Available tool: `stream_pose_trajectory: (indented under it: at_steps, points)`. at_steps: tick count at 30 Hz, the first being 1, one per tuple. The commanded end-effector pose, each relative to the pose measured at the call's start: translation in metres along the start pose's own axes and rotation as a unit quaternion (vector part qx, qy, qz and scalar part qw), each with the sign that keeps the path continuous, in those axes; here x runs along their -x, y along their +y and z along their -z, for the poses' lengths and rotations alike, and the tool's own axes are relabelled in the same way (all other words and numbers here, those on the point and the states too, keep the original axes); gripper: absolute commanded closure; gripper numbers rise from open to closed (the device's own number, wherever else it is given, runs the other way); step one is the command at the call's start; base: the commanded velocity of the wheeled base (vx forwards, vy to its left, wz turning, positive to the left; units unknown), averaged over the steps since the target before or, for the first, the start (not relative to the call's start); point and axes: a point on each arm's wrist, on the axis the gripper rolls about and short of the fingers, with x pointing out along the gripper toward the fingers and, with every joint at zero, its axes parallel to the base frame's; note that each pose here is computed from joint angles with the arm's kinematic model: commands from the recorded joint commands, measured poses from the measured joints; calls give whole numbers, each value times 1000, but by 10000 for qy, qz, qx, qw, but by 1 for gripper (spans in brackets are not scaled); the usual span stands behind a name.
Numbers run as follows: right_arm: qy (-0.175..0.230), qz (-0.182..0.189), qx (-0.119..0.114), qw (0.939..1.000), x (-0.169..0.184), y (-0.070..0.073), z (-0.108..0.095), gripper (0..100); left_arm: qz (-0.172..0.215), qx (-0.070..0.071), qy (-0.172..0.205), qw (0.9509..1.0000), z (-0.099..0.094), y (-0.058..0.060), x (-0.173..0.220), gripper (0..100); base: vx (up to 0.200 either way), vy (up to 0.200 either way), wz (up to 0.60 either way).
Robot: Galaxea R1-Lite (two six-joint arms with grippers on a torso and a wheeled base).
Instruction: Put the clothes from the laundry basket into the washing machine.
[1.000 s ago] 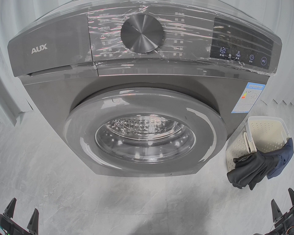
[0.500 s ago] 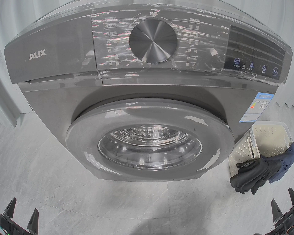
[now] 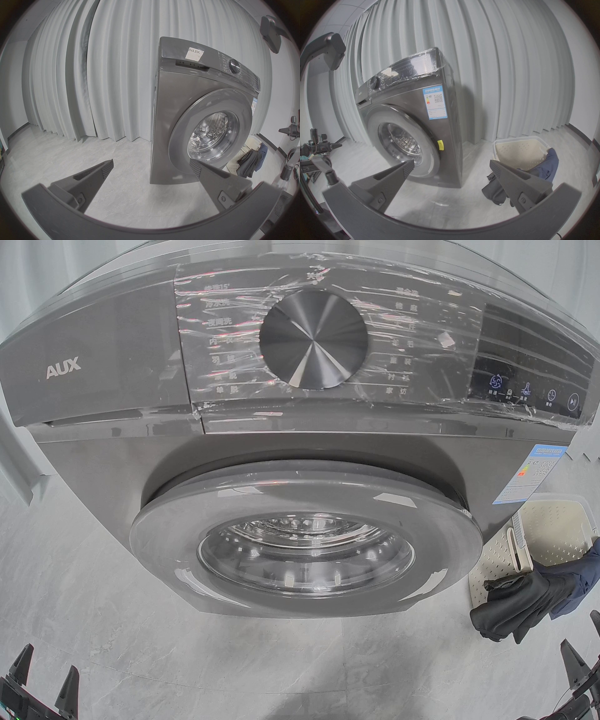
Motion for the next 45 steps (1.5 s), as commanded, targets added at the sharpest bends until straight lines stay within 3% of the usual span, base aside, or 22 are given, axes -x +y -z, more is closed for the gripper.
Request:
stream_pose_trajectory:
  at_steps: [1, 6, 9, 14, 15, 17, 23, 32, 41, 45]
  points:
    - [1283, -515, 81, 9904, -38, -2, -17, 0, -9, 3, 27, 10000, 5, 0, 0, 0, 0, 0, 0]
    - [1630, -1347, 70, 9774, -75, 2, -31, 0, -8, 3, 20, 10000, 4, 0, 0, 0, 0, 0, 0]
    - [1723, -1578, 40, 9723, -98, 6, -35, 0, -1, 3, 28, 10000, 5, 0, 0, 0, 0, 0, 0]
    - [1659, -1762, -153, 9701, -126, 12, -37, 0, -1, 3, 20, 10000, 4, 0, 0, 0, 0, 0, 0]
    - [1714, -1984, -283, 9646, -135, 19, -37, 0, -1, 3, 28, 10000, 5, 0, 0, 0, 0, 0, 0]
    - [1796, -2123, -435, 9596, -144, 26, -36, 0, -2, 3, 35, 10000, 5, 0, -1, 0, 0, 0, 0]
    - [1842, -1986, -453, 9615, -174, 44, -40, 0, -9, 3, 27, 10000, 5, 0, 0, 0, 0, 0, 0]
    - [1565, -1933, -453, 9675, -209, 53, -40, 0, -2, 3, 35, 10000, 5, 0, 0, 0, 0, 0, 0]
    - [1651, -2076, -433, 9632, -213, 60, -33, 0, -1, 3, 28, 10000, 5, 0, 0, 0, 0, 0, 0]
    - [1744, -2156, -383, 9600, -198, 59, -27, 0, -2, 3, 35, 10000, 5, 0, 0, 0, 0, 0, 0]
